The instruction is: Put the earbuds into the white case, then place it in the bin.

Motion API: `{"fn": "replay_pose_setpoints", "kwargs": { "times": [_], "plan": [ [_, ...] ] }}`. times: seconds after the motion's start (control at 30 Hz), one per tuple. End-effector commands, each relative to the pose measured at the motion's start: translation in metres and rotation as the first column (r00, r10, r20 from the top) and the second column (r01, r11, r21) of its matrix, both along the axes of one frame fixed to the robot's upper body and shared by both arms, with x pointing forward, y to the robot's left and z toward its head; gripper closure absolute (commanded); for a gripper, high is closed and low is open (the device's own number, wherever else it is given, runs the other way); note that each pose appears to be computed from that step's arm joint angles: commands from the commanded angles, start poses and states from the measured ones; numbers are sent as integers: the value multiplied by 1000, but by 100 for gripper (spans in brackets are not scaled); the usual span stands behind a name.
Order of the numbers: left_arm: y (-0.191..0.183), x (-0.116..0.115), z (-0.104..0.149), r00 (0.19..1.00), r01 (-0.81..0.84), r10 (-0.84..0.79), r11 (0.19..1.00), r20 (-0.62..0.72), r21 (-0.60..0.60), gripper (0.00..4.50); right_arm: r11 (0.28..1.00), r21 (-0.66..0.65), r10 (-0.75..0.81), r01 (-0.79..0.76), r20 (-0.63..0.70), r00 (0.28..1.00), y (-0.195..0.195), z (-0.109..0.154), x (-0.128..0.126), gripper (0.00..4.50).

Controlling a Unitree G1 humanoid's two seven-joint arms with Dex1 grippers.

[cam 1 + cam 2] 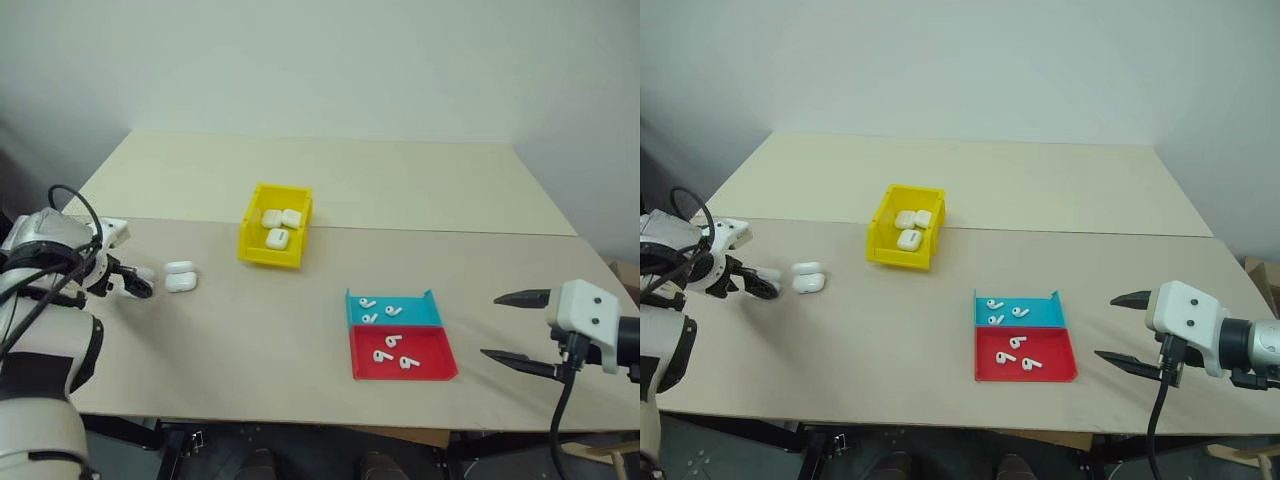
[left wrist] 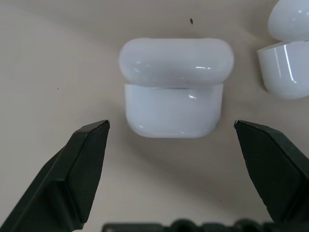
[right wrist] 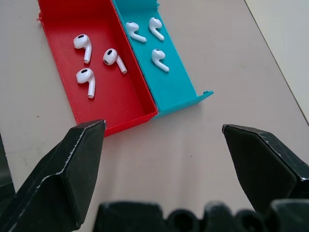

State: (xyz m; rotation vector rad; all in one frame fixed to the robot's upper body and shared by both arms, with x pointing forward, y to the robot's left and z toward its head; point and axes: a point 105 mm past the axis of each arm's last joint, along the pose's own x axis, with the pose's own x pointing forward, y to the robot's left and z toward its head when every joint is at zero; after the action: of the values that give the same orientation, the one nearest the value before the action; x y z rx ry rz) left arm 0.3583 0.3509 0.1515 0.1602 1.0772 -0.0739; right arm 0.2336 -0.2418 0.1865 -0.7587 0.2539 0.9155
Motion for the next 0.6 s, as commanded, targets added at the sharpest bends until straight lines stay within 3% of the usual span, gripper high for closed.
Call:
{"fn": "replay_pose_setpoints", "kwargs": {
  "times": [0.03, 0.6],
  "plan": [
    [5, 3, 10, 999, -20, 19, 1000, 38, 23, 0, 1000, -21, -15, 16, 50, 999, -4, 10, 1, 2],
    [7, 4, -6, 999, -14, 12, 998, 32, 54, 0, 999, -41, -28, 30, 54, 998, -5, 7, 2, 2]
  ]
}}
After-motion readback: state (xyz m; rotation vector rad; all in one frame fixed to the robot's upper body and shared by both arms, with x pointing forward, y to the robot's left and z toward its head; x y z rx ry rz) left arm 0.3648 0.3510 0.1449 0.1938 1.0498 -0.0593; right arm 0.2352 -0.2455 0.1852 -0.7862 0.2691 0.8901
